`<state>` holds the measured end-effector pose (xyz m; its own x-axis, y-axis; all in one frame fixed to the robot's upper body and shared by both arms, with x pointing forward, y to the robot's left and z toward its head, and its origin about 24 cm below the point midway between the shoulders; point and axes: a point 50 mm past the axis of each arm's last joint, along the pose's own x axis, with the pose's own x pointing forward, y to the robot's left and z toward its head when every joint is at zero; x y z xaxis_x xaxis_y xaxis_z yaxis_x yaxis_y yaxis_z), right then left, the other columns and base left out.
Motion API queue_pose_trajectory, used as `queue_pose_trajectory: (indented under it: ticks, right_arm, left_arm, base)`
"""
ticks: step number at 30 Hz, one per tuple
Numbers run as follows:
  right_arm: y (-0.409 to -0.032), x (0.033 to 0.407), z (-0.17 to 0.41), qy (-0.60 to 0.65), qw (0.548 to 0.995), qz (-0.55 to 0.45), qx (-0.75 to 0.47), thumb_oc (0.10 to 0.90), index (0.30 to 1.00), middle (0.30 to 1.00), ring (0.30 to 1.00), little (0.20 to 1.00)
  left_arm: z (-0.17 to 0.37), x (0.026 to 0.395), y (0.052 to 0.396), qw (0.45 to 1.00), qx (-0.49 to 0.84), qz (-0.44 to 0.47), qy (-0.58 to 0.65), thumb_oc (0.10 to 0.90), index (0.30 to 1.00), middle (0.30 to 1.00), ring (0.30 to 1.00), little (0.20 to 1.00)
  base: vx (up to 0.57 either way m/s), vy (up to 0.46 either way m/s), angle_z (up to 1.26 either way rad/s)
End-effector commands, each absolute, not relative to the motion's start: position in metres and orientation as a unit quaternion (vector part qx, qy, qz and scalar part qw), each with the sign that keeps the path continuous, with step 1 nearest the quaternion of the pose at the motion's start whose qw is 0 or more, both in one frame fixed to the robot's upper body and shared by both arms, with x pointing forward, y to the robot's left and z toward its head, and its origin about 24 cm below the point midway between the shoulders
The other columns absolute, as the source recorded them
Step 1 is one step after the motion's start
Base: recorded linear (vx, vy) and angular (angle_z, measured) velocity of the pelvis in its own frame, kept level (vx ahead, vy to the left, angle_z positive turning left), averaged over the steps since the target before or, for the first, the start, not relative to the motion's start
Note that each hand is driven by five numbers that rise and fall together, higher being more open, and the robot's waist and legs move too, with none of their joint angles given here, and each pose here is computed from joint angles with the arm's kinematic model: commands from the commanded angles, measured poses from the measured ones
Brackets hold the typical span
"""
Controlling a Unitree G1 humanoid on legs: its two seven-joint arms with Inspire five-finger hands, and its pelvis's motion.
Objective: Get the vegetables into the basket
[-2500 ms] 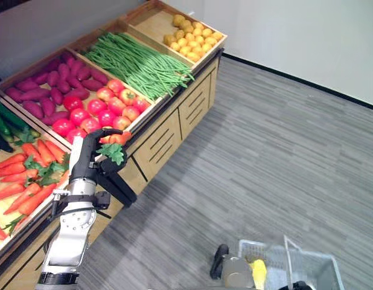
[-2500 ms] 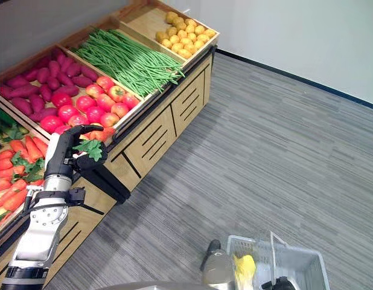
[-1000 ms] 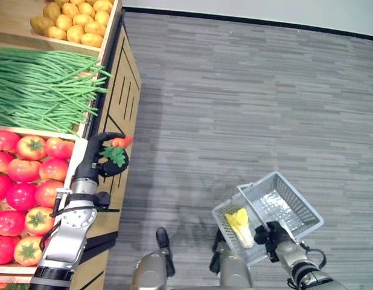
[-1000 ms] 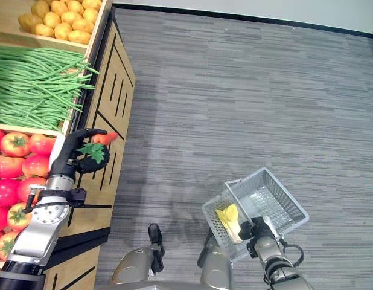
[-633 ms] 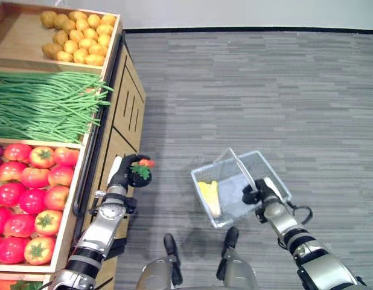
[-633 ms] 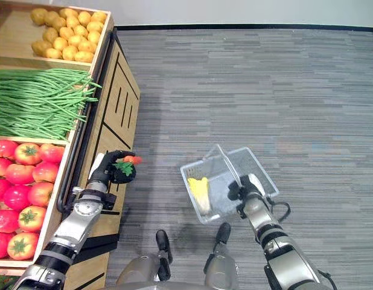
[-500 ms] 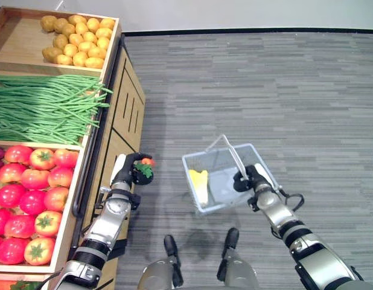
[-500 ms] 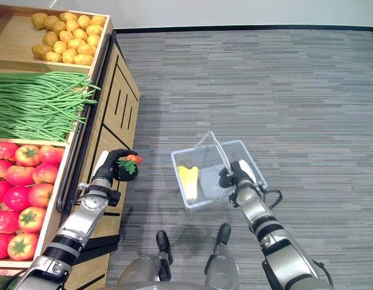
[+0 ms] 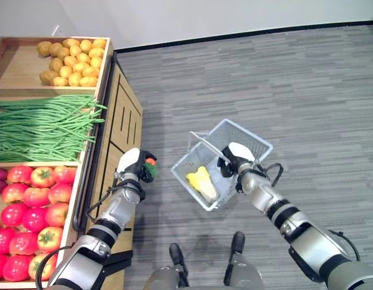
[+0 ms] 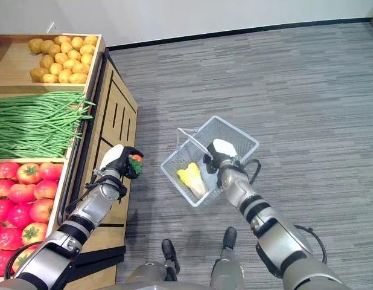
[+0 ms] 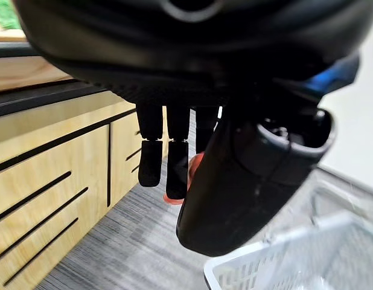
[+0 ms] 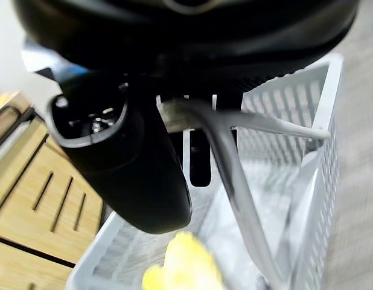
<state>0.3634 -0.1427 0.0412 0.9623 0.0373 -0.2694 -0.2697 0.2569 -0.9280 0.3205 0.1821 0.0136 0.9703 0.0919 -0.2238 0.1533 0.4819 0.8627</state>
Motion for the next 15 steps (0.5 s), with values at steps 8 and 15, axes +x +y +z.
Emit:
queue_pose_trajectory:
  ticks: [8, 15]
  right_arm:
    - [-0.055, 0.393, 0.104, -0.064, 0.718, 0.126, -0.681, 0.400, 0.300, 0.300, 0.300, 0.300]
    - [-0.033, 0.384, 0.096, -0.072, 0.722, 0.159, -0.670, 0.400, 0.300, 0.300, 0.300, 0.300]
  left_arm:
    - [0.047, 0.352, 0.114, 0.809, 0.583, -0.081, -0.002, 0.400, 0.300, 0.300, 0.300, 0.300]
    - [0.045, 0.351, 0.089, 0.806, 0.581, -0.112, -0.016, 0.400, 0.300, 0.300, 0.300, 0.300]
  base:
    - [0.00, -0.006, -0.02]
    - [0.00, 0.000, 0.00]
